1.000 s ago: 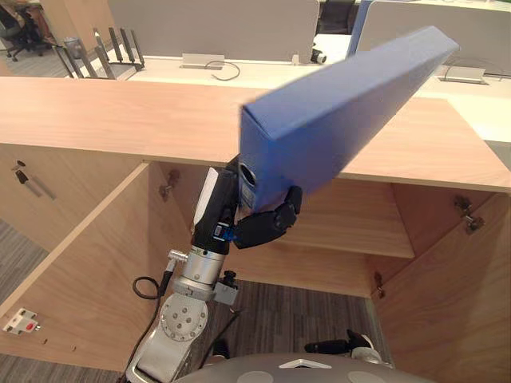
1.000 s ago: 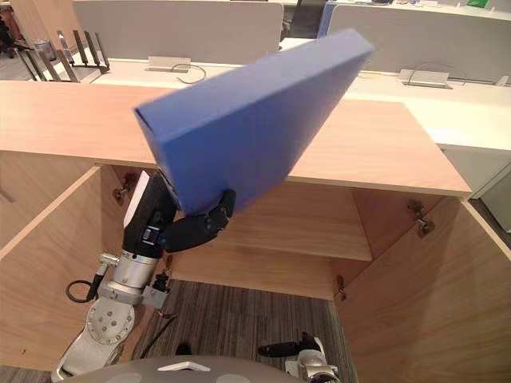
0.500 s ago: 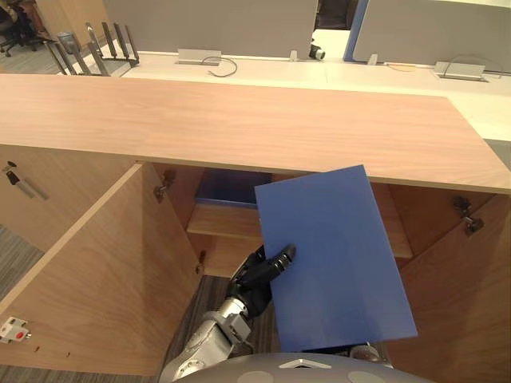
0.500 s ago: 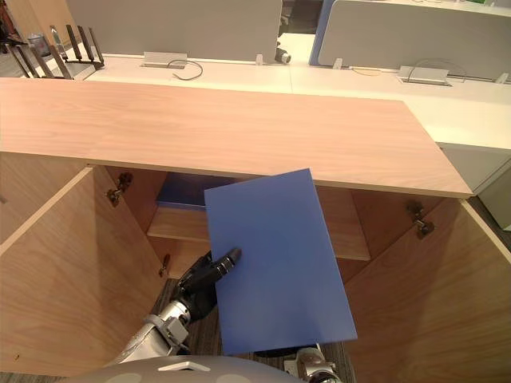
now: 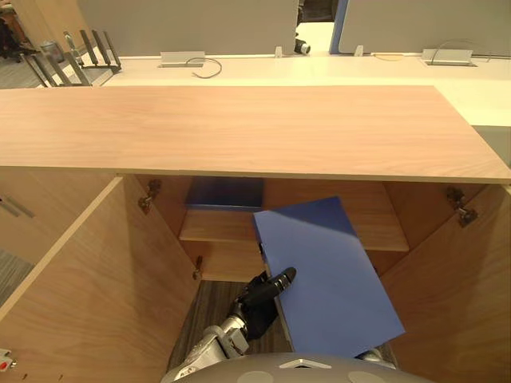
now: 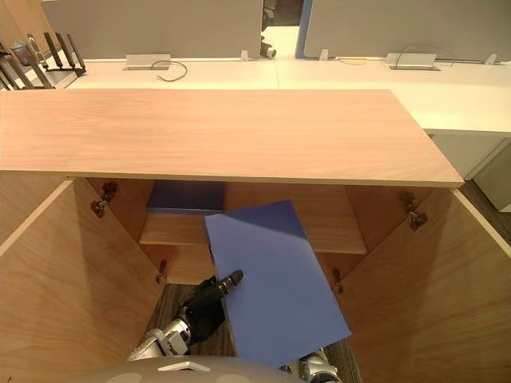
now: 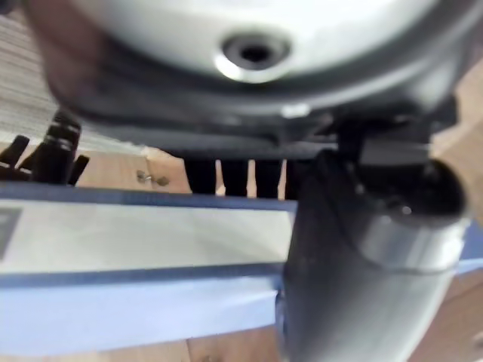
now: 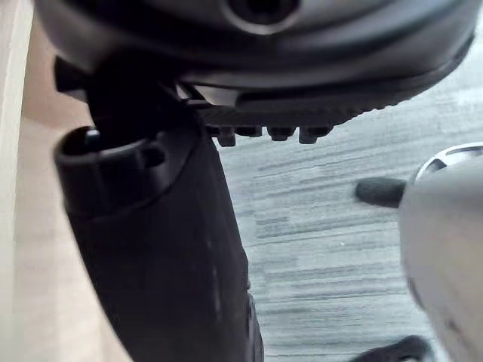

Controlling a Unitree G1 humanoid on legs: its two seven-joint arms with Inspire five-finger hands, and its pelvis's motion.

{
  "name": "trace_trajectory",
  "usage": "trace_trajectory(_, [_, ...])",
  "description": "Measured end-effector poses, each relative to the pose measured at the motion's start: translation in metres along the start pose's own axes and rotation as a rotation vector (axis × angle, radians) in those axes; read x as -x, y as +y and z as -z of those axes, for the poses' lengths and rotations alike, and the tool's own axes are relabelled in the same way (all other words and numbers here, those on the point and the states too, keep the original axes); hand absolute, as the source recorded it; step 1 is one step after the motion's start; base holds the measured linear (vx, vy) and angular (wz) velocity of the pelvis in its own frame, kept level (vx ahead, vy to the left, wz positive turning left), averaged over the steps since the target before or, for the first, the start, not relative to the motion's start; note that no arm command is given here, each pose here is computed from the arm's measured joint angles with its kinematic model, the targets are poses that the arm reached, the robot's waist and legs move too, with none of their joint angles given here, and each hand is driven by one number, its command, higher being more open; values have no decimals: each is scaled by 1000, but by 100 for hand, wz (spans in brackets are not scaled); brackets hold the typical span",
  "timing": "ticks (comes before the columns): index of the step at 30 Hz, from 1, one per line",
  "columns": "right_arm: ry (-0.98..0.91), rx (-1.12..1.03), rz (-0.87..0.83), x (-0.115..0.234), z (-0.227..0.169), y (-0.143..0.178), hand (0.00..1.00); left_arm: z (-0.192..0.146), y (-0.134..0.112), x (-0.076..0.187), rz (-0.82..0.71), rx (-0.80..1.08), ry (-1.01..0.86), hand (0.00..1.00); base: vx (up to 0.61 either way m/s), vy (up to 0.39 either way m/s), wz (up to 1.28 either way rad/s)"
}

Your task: Walk over to the cabinet, pick up the folder, carry it to the office cabinet, place the folder inside the office cabinet, then close the office cabinet door

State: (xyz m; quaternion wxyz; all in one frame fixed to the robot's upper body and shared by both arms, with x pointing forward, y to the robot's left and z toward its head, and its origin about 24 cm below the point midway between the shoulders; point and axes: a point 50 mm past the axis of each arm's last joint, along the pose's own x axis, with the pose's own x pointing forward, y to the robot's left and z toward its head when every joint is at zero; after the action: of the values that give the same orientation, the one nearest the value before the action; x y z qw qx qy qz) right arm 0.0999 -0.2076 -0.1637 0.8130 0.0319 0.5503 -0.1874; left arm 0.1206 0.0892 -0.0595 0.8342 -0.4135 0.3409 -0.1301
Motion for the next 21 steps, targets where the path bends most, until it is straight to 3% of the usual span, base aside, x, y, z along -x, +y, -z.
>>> trace_trajectory(2, [-38, -150, 69, -1, -12, -14, 100, -7, 12, 8, -55, 11, -44, 0, 9, -16, -8])
trace_trajectory(7, [-125, -202, 167, -1, -34, -41, 100, -22, 26, 16, -113, -22, -104, 0, -1, -2, -1])
trace_trajectory(14, [-141, -206, 157, 0, -37, -40, 100, -23, 28, 18, -127, -13, -116, 0, 0, 0, 0])
trace_trajectory(21, [-140, -218, 152, -1, -37, -42, 100, -53, 42, 26, -194, -40, -244, 0, 0, 0, 0])
